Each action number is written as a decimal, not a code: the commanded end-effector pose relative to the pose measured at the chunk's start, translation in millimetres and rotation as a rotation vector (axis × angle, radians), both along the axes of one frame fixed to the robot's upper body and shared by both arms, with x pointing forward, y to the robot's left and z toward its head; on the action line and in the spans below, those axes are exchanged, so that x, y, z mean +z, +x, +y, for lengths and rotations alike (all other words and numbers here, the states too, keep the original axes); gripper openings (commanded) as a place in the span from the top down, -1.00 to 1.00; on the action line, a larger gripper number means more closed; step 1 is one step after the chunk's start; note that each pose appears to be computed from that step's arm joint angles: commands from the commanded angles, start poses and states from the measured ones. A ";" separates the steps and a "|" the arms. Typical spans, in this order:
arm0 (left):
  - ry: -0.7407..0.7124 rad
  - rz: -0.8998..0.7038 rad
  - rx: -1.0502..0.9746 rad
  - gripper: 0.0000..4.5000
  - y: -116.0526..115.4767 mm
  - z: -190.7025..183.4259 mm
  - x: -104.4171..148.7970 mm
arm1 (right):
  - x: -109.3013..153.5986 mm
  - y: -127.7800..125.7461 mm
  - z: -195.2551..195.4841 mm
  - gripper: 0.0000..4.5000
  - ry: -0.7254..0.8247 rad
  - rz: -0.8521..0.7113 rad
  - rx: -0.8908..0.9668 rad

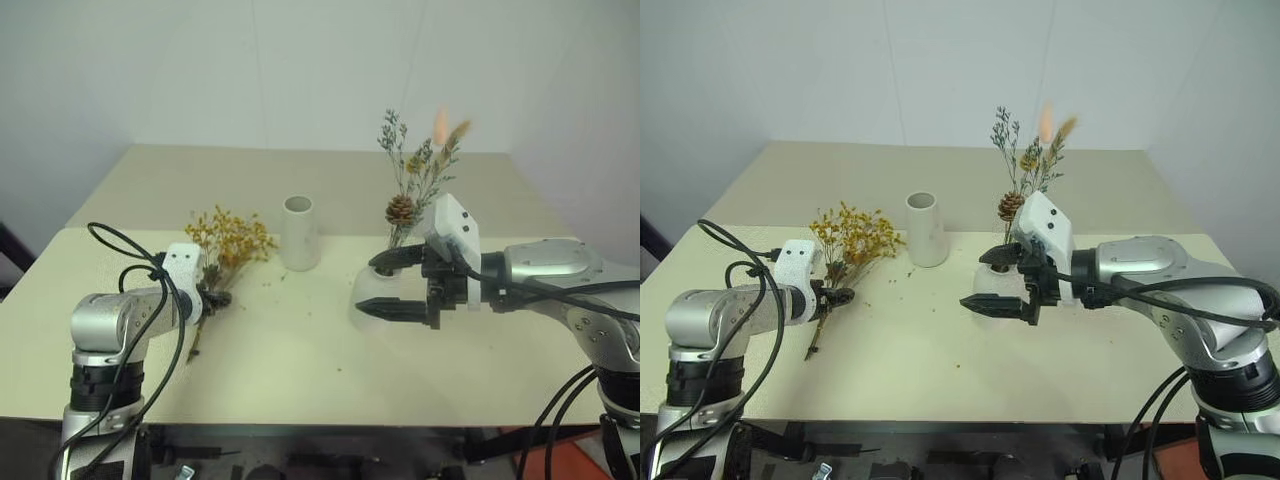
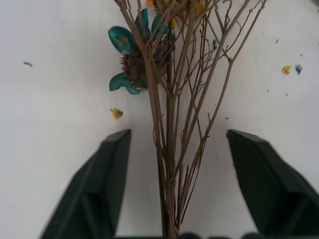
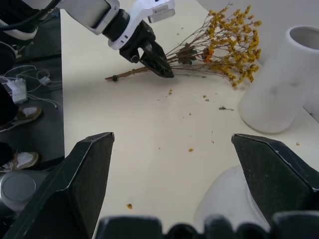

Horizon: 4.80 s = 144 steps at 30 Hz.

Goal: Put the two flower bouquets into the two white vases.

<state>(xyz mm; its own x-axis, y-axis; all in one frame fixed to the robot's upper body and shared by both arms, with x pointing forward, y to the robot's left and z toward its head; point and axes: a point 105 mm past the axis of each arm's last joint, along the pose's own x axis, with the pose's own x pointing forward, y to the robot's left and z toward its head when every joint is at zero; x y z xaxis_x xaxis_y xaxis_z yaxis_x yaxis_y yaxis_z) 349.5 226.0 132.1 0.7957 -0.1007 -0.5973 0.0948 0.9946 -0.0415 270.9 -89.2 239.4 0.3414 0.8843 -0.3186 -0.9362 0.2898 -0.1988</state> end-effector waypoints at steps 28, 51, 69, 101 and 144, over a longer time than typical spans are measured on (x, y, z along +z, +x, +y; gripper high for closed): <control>-0.256 -1.116 0.084 0.98 46.5 51.3 195.1 | 21.1 -16.1 0.5 -1.00 0.156 -0.224 -0.047; -0.769 -1.258 -0.416 0.98 92.9 -61.7 221.3 | 5.5 -20.4 12.8 -1.00 0.229 -0.343 -0.298; -0.706 -1.192 -0.491 0.98 96.9 -94.6 195.2 | -1.3 -38.0 6.3 -1.00 0.203 -0.329 -0.390; -0.520 -0.995 -0.600 -0.99 94.9 -103.8 110.5 | 1.3 -37.5 -10.3 -1.00 0.204 -0.336 -0.480; -0.090 -0.818 -0.870 -0.99 -109.0 2.5 143.6 | -1.0 -27.6 -146.1 -1.00 -0.046 -0.304 -0.433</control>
<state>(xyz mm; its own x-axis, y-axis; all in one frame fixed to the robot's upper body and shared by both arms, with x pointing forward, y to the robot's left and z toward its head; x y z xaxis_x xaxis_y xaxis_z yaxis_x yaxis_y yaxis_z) 247.8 230.6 264.4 0.5851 -0.8069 0.0812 0.7758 0.5861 0.2339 244.1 -234.9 229.5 0.7604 0.6159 -0.2062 -0.6390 0.6528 -0.4068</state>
